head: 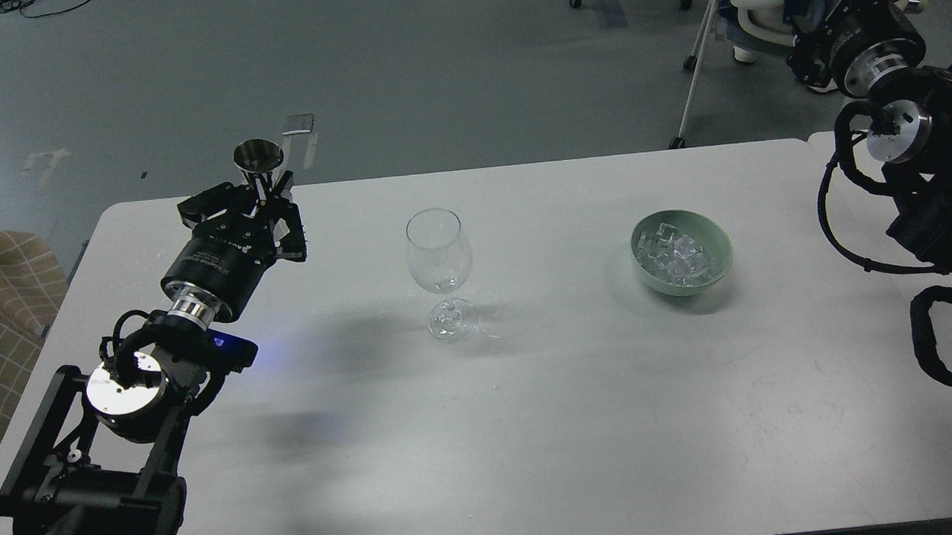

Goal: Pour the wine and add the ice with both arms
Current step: 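Lift the jigger with the left gripper and carry it above the wine glass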

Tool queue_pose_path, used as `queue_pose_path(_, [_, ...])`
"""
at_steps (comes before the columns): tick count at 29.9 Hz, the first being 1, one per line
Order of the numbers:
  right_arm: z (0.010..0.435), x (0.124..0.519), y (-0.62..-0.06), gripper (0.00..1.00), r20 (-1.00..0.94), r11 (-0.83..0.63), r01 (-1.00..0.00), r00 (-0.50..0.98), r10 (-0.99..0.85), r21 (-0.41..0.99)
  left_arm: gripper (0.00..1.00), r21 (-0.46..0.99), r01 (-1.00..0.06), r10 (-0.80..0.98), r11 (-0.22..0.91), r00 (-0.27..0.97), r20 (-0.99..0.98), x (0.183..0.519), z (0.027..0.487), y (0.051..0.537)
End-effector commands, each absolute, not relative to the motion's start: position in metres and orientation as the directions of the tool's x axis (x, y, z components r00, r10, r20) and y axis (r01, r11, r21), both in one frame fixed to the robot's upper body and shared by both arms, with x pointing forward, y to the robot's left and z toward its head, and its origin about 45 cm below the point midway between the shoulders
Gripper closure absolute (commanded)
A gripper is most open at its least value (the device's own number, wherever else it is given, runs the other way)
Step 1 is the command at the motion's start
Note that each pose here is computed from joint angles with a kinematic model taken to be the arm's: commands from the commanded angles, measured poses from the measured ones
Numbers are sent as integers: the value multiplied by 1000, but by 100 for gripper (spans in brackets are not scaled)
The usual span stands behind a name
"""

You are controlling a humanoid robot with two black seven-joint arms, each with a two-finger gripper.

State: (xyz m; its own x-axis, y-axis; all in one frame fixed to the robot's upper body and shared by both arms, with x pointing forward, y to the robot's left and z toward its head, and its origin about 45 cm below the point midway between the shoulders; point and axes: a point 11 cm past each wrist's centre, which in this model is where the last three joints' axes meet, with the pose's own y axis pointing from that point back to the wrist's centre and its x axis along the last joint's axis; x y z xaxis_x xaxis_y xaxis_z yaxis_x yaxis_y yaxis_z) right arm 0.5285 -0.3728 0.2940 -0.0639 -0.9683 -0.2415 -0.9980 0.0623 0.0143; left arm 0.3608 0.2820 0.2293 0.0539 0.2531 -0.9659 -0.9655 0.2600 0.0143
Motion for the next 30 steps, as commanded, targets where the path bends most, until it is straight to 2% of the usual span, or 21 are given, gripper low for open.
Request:
queue_pose_path(1, [291,527,-374,0,-241,64,-998,-67,-968,19,85,6,-956,225,294,63,-972,356,229,263])
queue_pose_path(7, [290,527,-373,0,-243,63,-998,-66,-968,19,85,39,-925,251,379,62,-966,346,216,228])
queue_pose_path(13, [292,526,-379,0,-238,74,-997,-76,-968,17,85,47,-911,284,409,79,-955,343,211,201])
queue_pose_path(30, [292,525,-382,0,-239,78,-997,-80,-968,18,85,69,-909,383,410,104,-918,346,211,202])
